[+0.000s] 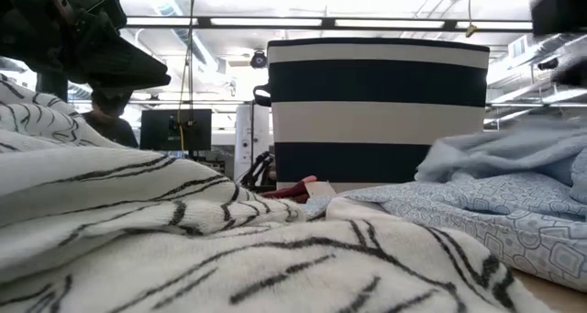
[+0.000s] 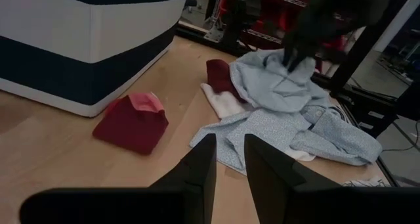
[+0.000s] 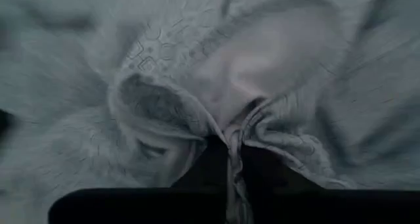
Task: Sort clothes
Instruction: Put the white polo shirt into the blue bin
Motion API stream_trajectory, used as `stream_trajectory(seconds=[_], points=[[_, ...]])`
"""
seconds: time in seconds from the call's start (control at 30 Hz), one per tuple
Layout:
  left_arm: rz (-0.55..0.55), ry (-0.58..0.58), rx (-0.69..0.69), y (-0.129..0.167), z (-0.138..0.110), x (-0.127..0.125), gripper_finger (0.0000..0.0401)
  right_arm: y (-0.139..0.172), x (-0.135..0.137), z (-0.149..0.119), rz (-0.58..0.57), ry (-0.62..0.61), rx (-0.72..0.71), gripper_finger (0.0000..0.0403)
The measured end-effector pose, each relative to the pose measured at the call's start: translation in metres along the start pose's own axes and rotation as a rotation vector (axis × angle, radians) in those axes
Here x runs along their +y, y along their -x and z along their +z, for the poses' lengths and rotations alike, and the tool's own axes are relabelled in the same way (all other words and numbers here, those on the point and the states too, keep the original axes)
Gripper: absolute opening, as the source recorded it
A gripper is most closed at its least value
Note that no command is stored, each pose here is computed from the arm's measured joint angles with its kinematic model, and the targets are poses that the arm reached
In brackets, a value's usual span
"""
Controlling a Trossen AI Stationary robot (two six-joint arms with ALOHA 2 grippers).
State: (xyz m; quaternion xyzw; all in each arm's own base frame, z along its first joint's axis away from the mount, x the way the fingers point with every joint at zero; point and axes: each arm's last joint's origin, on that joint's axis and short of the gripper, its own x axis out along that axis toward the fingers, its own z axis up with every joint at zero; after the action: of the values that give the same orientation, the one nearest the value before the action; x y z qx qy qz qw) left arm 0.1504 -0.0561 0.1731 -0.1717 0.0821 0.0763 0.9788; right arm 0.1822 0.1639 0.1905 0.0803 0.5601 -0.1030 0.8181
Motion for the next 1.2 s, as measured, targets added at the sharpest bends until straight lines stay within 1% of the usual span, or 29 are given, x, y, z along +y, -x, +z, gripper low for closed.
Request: stream_trajectory(seconds=[0.1, 0.23, 0.37, 0.5, 0.7, 0.87, 1.03, 1.1, 1.2], points=[[-0.001, 0.0, 0.001, 0.0, 0.0, 0.0, 0.0085, 0.034, -0.001, 0.014, -0.019, 0.009, -0.075, 0.0012], [-0.001, 0.0, 0.001, 0.0, 0.0, 0.0, 0.0085, 0.086, -0.003, 0.038, 0.0, 0.002, -0.272, 0.0011], [-0.001, 0.0, 0.001, 0.0, 0.0, 0.0, 0.0085, 0.132, -0.007, 0.064, 0.007, 0.031, -0.472, 0.0011], [-0.002, -0.003, 0.0, 0.0, 0.0, 0.0, 0.0085, 0.172, -0.018, 0.097, -0.015, 0.051, -0.601, 0.0011], [-0.002, -0.004, 0.001, 0.0, 0.0, 0.0, 0.0085, 0.219, -0.037, 0.155, -0.063, 0.118, -0.788, 0.0011], [-0.002, -0.005, 0.001, 0.0, 0.0, 0.0, 0.0085, 0.258, -0.058, 0.192, -0.133, 0.167, -0.98, 0.0011], [-0.001, -0.014, 0.002, 0.0, 0.0, 0.0, 0.0085, 0.287, -0.077, 0.216, -0.202, 0.218, -1.13, 0.0011], [-0.001, -0.019, 0.002, 0.0, 0.0, 0.0, 0.0085, 0.297, -0.086, 0.224, -0.271, 0.244, -1.184, 0.0011], [-0.001, -0.025, 0.002, 0.0, 0.0, 0.0, 0.0085, 0.311, -0.101, 0.237, -0.435, 0.312, -1.259, 0.0011]])
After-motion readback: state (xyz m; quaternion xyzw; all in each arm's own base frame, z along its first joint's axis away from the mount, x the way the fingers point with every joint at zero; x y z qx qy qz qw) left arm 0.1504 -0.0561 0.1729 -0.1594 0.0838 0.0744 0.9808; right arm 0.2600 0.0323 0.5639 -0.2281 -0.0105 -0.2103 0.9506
